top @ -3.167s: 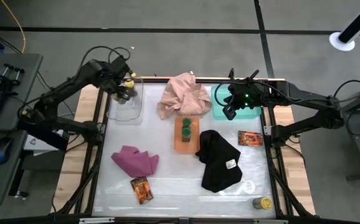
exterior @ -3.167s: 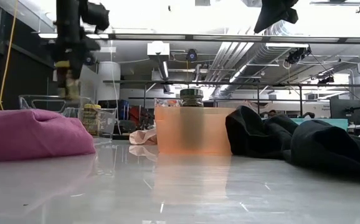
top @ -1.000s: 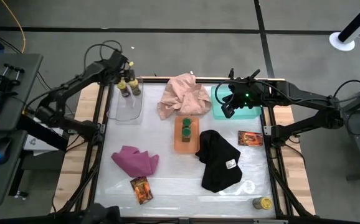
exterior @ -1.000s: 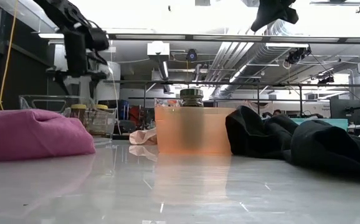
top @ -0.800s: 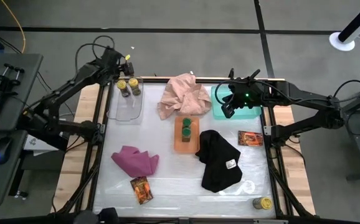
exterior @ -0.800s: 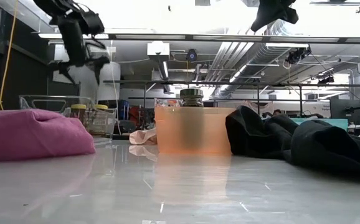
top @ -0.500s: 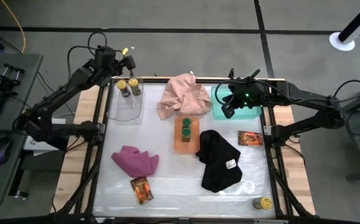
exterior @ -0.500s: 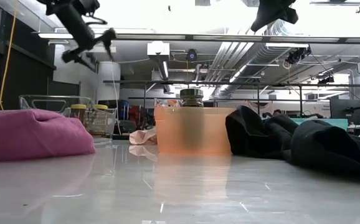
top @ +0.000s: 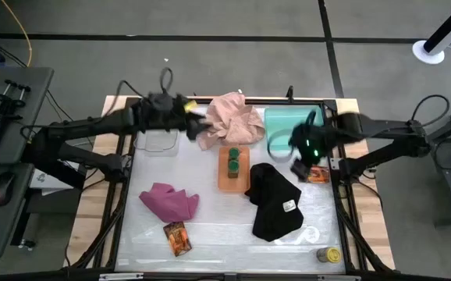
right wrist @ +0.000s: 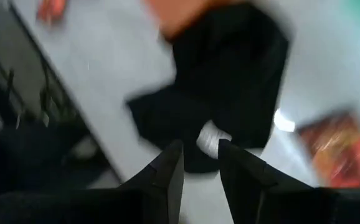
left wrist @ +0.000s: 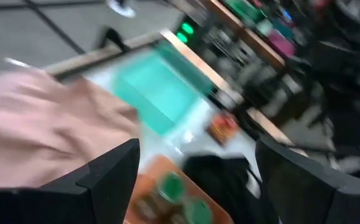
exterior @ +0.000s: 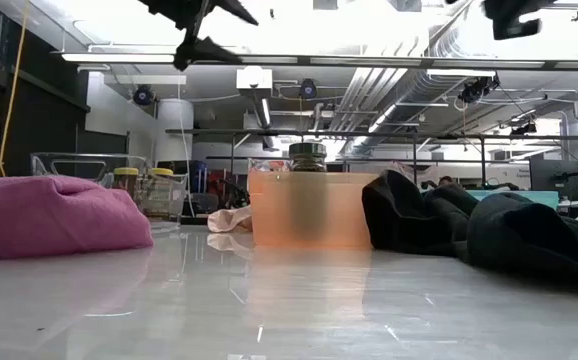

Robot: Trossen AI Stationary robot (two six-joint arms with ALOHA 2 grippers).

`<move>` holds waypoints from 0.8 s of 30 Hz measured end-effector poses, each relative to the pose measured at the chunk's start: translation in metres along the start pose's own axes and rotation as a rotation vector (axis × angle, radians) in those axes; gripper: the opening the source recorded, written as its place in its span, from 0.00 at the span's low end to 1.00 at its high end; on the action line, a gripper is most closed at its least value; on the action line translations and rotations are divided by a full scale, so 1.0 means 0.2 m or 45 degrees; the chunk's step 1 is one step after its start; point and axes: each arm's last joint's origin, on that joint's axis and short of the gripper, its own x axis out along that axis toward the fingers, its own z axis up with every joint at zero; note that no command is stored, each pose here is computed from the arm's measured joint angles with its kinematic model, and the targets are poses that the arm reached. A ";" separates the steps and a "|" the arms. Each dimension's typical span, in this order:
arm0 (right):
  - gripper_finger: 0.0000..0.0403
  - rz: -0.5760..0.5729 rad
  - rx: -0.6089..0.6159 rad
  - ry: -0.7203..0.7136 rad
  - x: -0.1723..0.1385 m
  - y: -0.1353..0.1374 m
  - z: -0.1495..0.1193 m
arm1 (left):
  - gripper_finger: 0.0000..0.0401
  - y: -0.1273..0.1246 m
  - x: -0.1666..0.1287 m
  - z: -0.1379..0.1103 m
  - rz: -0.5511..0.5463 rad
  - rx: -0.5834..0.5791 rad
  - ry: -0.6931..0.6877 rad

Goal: Sort spices by type
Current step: Put the yellow seasoning bottle into the transparent bin

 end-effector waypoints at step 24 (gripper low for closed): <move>0.00 0.006 0.539 1.013 0.62 0.28 -0.92 | 0.76 -0.14 0.04 -0.08 -0.204 0.103 -0.111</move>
